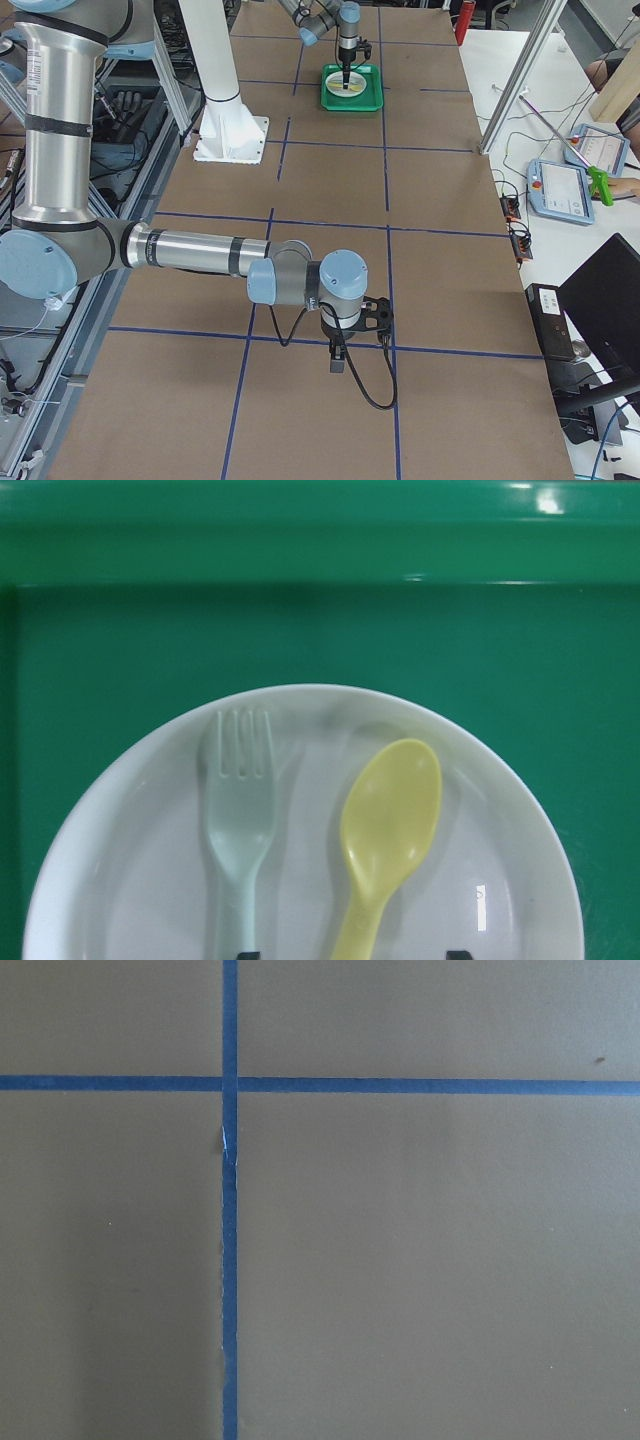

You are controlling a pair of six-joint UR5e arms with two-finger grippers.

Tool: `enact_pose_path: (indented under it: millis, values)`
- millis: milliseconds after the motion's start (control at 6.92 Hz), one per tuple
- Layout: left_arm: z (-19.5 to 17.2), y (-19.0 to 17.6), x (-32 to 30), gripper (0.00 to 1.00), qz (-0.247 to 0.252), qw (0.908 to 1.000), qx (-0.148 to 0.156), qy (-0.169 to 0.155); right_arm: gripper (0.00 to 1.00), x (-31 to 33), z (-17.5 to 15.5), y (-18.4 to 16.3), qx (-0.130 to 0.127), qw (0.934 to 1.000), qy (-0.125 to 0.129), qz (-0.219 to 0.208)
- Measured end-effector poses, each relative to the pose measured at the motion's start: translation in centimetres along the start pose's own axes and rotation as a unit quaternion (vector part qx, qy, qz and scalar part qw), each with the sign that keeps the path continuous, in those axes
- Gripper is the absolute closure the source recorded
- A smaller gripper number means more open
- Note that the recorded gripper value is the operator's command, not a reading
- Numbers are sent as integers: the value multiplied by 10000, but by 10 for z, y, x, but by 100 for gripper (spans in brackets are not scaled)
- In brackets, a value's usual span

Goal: Place spoon
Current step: 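Lower the left gripper and close it on the yellow spoon handle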

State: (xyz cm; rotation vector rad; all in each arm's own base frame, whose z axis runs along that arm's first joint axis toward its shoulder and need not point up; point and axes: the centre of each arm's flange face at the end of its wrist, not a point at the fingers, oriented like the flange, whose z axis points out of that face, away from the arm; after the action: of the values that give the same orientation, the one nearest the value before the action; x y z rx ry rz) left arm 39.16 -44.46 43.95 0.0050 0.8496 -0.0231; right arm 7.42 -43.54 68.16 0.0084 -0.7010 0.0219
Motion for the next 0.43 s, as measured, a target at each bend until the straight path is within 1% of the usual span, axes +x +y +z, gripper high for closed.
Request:
enact_pose_path:
  millis: [434]
  values:
    - [5,-1,-3,39,28,10000,-25,-38,0,0,0,0,0,10000,0,2]
